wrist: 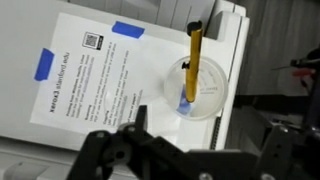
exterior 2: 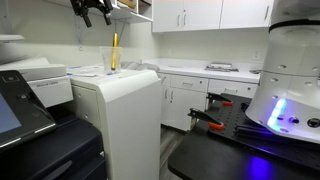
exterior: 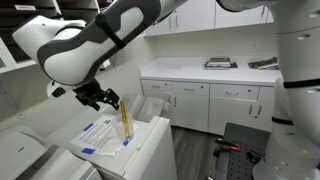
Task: Put the marker in the cup
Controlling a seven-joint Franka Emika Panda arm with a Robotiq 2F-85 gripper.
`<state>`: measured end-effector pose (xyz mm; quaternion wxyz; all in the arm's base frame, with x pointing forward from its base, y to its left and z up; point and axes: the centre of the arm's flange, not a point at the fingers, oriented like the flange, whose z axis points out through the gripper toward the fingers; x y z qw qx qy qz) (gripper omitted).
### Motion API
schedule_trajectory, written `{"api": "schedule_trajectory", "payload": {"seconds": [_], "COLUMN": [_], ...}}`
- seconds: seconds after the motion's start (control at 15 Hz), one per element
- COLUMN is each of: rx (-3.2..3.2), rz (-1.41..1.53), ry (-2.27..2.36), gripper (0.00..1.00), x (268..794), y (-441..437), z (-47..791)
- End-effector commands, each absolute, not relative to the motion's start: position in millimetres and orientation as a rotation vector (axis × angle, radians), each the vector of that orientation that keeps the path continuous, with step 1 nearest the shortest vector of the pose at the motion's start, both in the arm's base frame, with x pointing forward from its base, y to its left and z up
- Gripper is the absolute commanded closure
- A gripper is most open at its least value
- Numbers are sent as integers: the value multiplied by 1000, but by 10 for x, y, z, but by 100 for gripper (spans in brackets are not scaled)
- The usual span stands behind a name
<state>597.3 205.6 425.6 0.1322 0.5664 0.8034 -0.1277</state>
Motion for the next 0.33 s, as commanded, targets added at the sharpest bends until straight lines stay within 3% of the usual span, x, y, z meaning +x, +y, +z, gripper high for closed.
{"api": "schedule_trajectory", "payload": {"seconds": [0.0, 0.27], "rx": [1643, 1639], "rz": [-311, -300], "ry": [2357, 2337], "gripper": [0, 0], "x": [5866, 5848], "y": [1995, 1992], "z": [4283, 4315]}}
